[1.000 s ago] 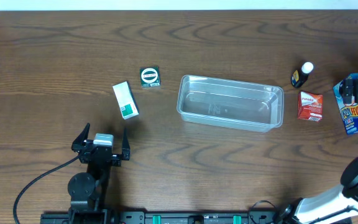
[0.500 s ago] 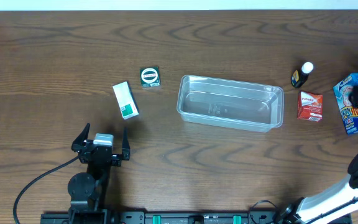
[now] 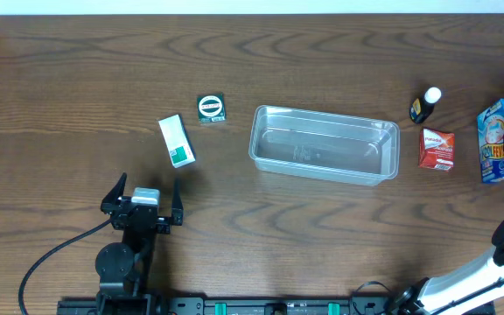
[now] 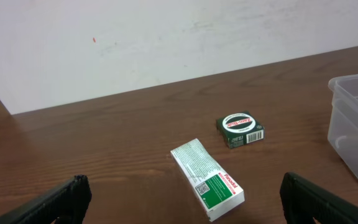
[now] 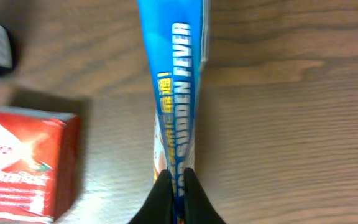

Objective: Pack container
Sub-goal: 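Lift the blue box with the right gripper and lower it into the container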

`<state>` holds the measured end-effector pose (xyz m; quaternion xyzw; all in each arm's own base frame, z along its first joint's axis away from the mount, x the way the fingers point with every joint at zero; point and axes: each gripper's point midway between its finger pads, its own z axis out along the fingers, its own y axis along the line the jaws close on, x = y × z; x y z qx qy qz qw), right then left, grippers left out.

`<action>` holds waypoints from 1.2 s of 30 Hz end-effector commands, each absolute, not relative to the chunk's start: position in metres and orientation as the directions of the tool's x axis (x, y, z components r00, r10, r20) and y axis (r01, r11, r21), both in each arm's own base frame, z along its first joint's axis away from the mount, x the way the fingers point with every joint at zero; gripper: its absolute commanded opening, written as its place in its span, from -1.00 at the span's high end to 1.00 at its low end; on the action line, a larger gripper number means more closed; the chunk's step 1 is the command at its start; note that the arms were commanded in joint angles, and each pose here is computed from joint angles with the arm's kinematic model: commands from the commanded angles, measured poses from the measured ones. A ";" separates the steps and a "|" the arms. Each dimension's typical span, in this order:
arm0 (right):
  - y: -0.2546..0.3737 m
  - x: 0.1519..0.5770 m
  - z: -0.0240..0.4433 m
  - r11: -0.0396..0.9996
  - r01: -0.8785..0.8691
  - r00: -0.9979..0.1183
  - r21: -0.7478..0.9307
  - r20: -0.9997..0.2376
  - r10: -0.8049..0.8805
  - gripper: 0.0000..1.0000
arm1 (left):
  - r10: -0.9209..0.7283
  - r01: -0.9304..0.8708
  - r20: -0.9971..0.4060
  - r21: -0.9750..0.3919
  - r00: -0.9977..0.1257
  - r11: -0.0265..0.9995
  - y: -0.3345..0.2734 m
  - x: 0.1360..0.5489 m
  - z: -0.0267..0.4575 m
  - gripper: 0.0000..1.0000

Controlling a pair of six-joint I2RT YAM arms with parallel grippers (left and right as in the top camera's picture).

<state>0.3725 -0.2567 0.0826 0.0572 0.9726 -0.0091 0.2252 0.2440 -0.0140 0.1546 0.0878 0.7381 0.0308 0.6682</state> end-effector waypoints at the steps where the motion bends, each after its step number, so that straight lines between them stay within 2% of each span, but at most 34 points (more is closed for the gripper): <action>1: -0.249 0.393 0.123 0.978 0.170 -0.817 0.122 -0.537 0.209 0.97 | 0.177 0.099 -0.976 0.165 -0.128 0.981 -0.014 0.244 0.139 -0.96; 5: -0.240 0.403 0.182 0.971 0.188 -0.774 0.149 -0.586 0.240 0.98 | 0.177 0.100 -0.976 0.165 -0.129 0.981 -0.014 0.244 0.139 -0.96; 10: -0.208 0.407 0.274 0.986 0.123 -0.721 0.114 -0.672 0.168 0.98 | 0.177 0.099 -0.976 0.165 -0.128 0.981 -0.014 0.244 0.139 -0.96; 15: -0.131 0.407 0.356 0.996 -0.066 -0.632 0.064 -0.775 0.008 0.98 | 0.177 0.100 -0.976 0.165 -0.129 0.981 -0.014 0.244 0.139 -0.96; 19: -0.050 0.399 0.386 0.951 -0.305 -0.549 -0.059 -0.804 -0.226 0.98 | 0.177 0.099 -0.976 0.165 -0.128 0.981 -0.014 0.244 0.139 -0.96; 21: -0.009 0.391 0.388 0.888 -0.443 -0.499 -0.122 -0.789 -0.357 0.98 | 0.177 0.099 -0.976 0.165 -0.128 0.981 -0.014 0.244 0.139 -0.96; 24: 0.048 0.374 0.367 0.716 -0.662 -0.405 -0.221 -0.699 -0.590 0.97 | 0.177 0.099 -0.976 0.165 -0.128 0.981 -0.014 0.244 0.139 -0.96; 26: 0.079 0.366 0.347 0.611 -0.759 -0.354 -0.224 -0.646 -0.677 0.97 | 0.177 0.099 -0.976 0.165 -0.128 0.981 -0.014 0.244 0.139 -0.96; 32: 0.113 0.363 0.278 0.410 -0.882 -0.278 -0.232 -0.447 -0.850 0.98 | 0.177 0.100 -0.976 0.165 -0.129 0.981 -0.014 0.244 0.139 -0.96; 36: 0.137 0.370 0.246 0.347 -0.922 -0.247 -0.171 -0.430 -0.869 0.98 | 0.177 0.100 -0.976 0.165 -0.129 0.981 -0.014 0.244 0.139 -0.96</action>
